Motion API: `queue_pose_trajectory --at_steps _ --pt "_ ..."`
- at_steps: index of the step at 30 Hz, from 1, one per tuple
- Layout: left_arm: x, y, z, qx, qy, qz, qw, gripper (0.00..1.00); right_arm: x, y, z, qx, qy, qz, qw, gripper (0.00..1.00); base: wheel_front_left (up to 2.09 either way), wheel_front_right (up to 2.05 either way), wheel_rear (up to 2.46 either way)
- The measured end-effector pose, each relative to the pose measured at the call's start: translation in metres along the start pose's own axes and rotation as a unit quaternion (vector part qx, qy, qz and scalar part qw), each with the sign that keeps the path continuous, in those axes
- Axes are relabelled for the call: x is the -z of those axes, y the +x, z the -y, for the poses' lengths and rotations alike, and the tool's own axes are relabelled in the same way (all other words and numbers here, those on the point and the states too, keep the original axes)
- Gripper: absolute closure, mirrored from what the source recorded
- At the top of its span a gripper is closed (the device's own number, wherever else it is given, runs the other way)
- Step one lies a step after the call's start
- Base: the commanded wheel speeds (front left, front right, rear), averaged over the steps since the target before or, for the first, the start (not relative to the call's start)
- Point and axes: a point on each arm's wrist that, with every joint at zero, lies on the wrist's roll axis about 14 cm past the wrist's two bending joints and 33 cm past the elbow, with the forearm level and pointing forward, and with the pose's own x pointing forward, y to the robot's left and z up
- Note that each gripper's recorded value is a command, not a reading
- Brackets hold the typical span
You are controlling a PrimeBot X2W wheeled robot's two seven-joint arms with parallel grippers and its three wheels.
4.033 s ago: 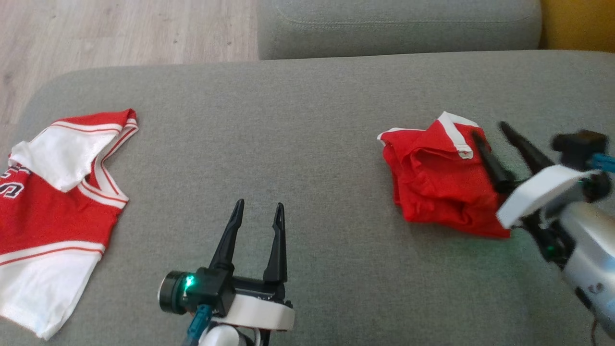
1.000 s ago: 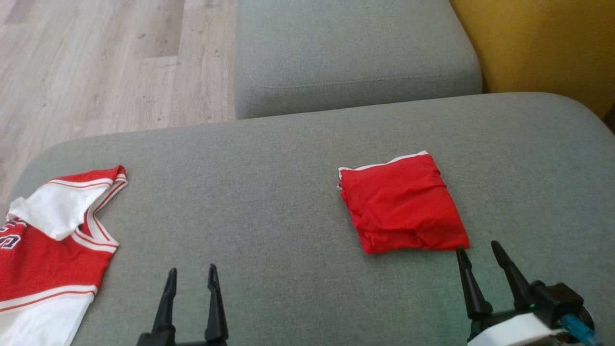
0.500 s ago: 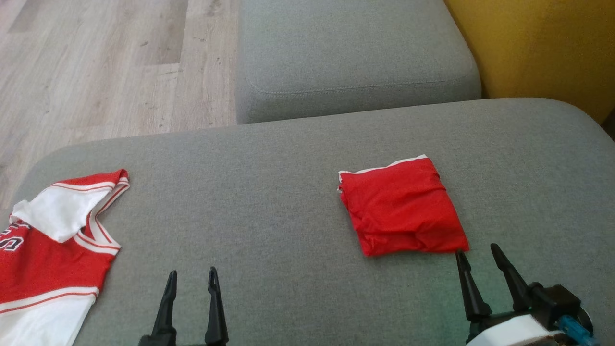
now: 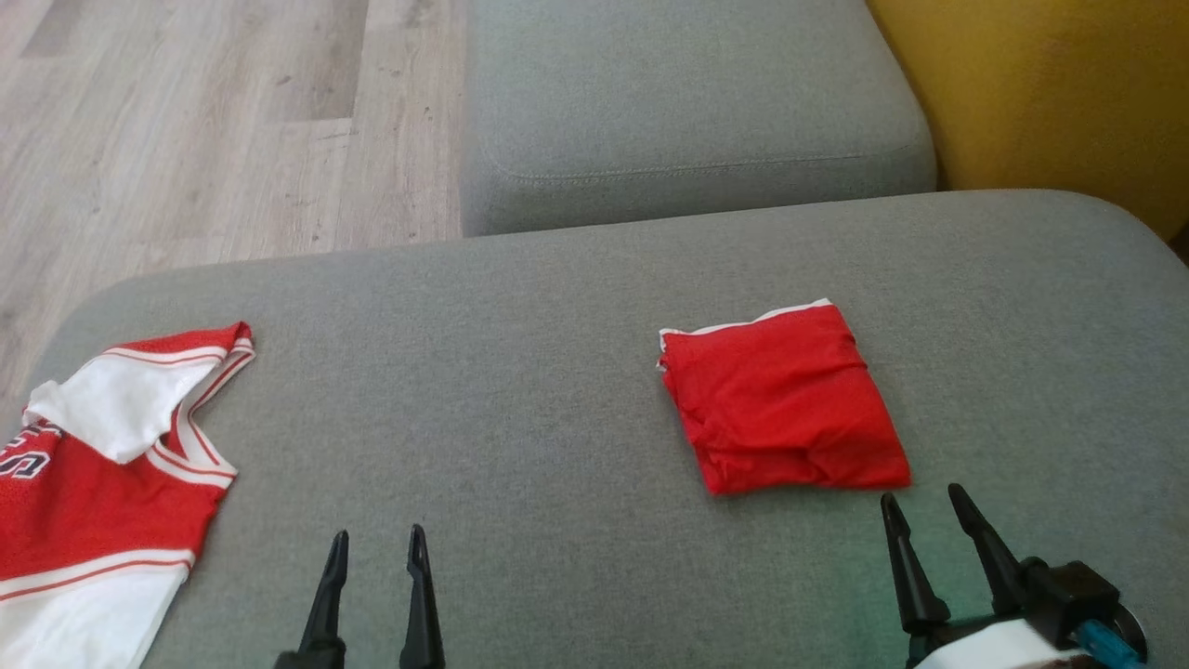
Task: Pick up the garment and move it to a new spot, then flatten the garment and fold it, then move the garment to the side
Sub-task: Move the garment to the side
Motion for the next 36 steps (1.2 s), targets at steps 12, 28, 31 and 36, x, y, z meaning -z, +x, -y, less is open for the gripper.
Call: queue_pose_trajectory --at_steps 12,28,31,36 --pt "0.016 0.0 -0.006 -0.011 -0.005 -0.029 1.0 0.0 0.024 0.018 0.008 0.007 0.007 -0.046 0.999 0.0 0.0 0.0 0.0" --pt "0.029 0.038 -0.009 -0.017 -0.003 -0.053 0.998 0.0 0.058 0.125 0.062 0.028 0.0 -0.177 0.984 0.0 0.0 0.0 0.0" --pt "0.033 0.039 -0.014 -0.026 -0.002 -0.059 0.998 0.0 0.087 0.121 0.048 0.012 0.018 -0.236 0.972 0.56 0.0 0.0 0.0" --pt "0.038 0.042 -0.012 -0.024 -0.001 -0.067 0.997 0.0 0.085 0.125 0.045 0.002 0.038 -0.235 0.971 1.0 0.0 0.0 0.0"
